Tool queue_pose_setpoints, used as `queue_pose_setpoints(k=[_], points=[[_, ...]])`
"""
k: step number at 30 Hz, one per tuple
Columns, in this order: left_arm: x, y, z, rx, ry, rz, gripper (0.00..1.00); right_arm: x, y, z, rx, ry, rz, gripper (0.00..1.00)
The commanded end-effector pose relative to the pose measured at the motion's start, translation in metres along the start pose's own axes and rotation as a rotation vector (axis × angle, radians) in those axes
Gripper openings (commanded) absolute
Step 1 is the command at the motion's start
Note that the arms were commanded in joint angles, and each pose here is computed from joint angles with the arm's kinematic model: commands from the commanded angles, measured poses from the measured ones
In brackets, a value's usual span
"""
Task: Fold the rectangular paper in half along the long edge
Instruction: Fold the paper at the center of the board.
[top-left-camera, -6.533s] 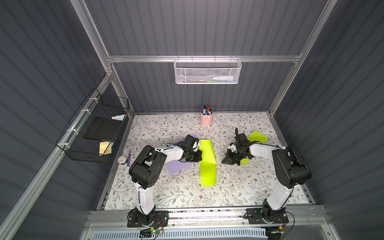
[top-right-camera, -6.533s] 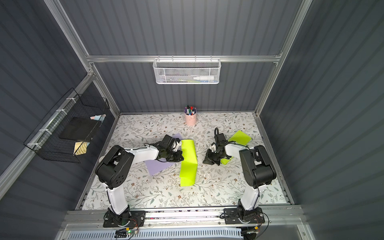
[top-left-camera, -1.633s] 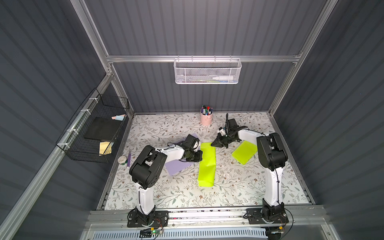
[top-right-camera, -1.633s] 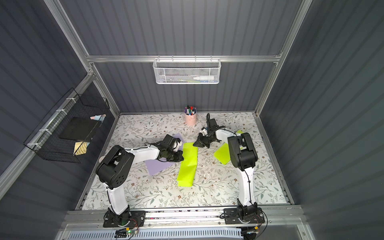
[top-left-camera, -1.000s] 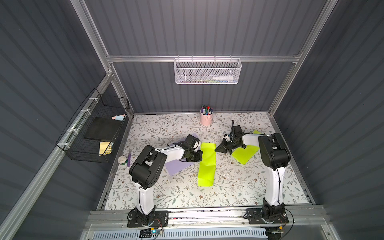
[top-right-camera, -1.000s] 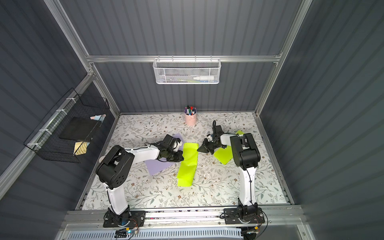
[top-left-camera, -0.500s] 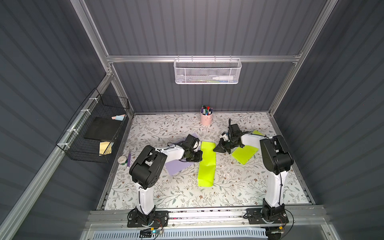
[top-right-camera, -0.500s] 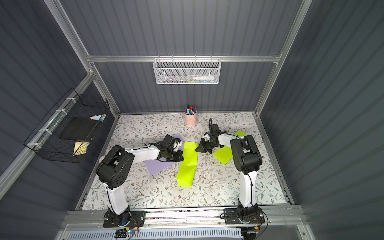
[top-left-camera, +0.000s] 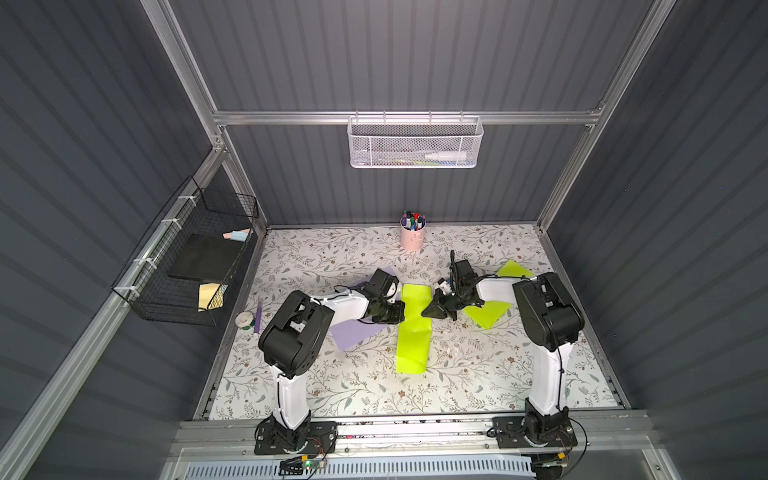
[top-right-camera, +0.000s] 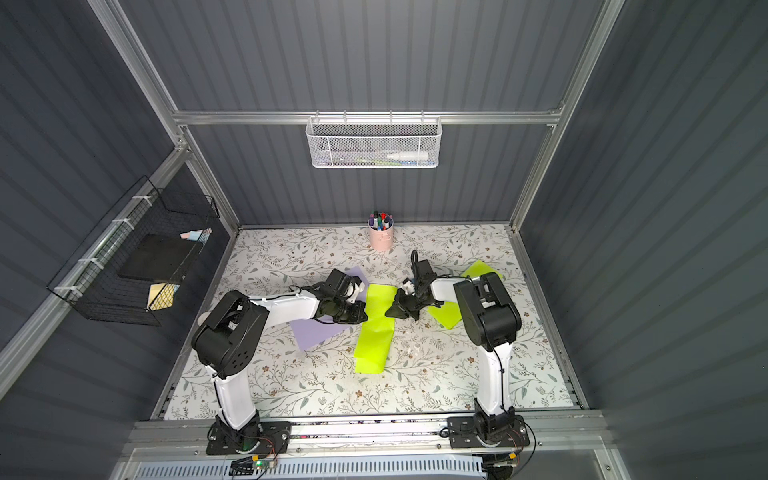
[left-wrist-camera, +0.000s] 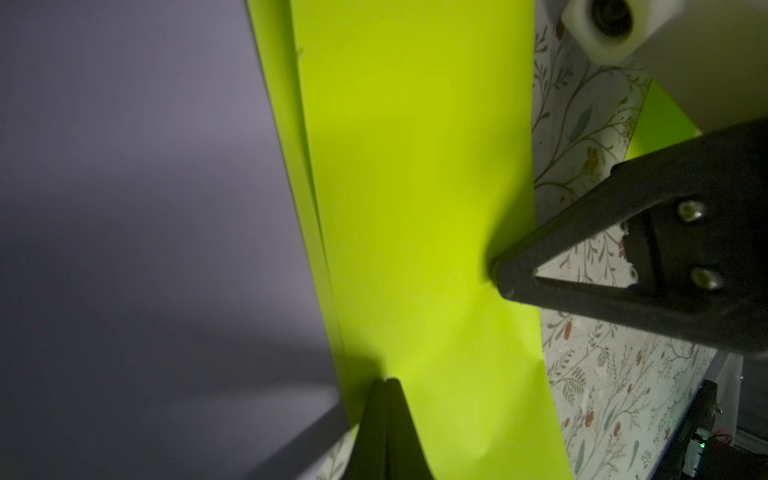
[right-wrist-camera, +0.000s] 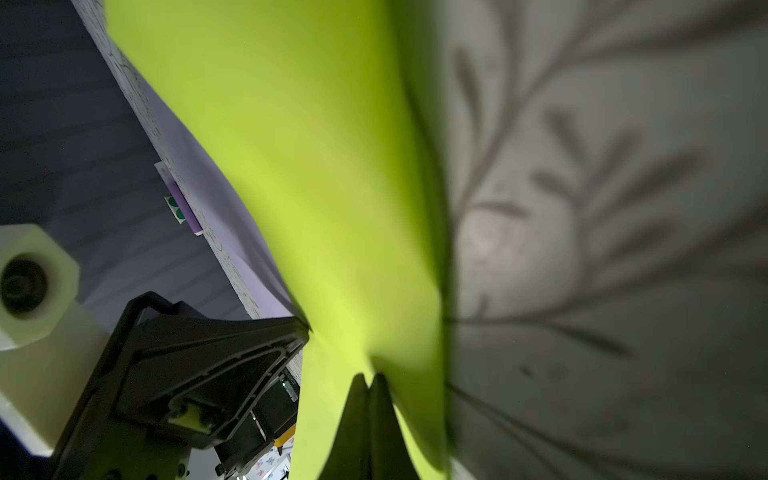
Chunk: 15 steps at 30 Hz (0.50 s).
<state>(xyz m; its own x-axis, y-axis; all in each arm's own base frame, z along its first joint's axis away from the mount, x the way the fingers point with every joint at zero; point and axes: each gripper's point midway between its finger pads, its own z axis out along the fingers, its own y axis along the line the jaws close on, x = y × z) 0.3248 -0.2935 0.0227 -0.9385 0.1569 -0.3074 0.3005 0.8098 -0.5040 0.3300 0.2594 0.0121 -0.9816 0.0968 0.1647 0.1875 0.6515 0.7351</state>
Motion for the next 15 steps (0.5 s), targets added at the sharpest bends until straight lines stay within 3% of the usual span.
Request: queue_pose_setpoints(k=[1, 9, 15], points=[[0.050, 0.039, 0.011, -0.135, 0.149, -0.050, 0.00, 0.001, -0.054, -0.018, 0.117, -0.040, 0.105, 0.00], [0.050, 0.039, 0.012, -0.134, 0.149, -0.051, 0.00, -0.003, -0.019, -0.045, 0.068, -0.070, 0.026, 0.00], [0.049, 0.040, 0.014, -0.135, 0.148, -0.055, 0.00, 0.027, 0.033, -0.018, 0.047, 0.007, -0.106, 0.00]])
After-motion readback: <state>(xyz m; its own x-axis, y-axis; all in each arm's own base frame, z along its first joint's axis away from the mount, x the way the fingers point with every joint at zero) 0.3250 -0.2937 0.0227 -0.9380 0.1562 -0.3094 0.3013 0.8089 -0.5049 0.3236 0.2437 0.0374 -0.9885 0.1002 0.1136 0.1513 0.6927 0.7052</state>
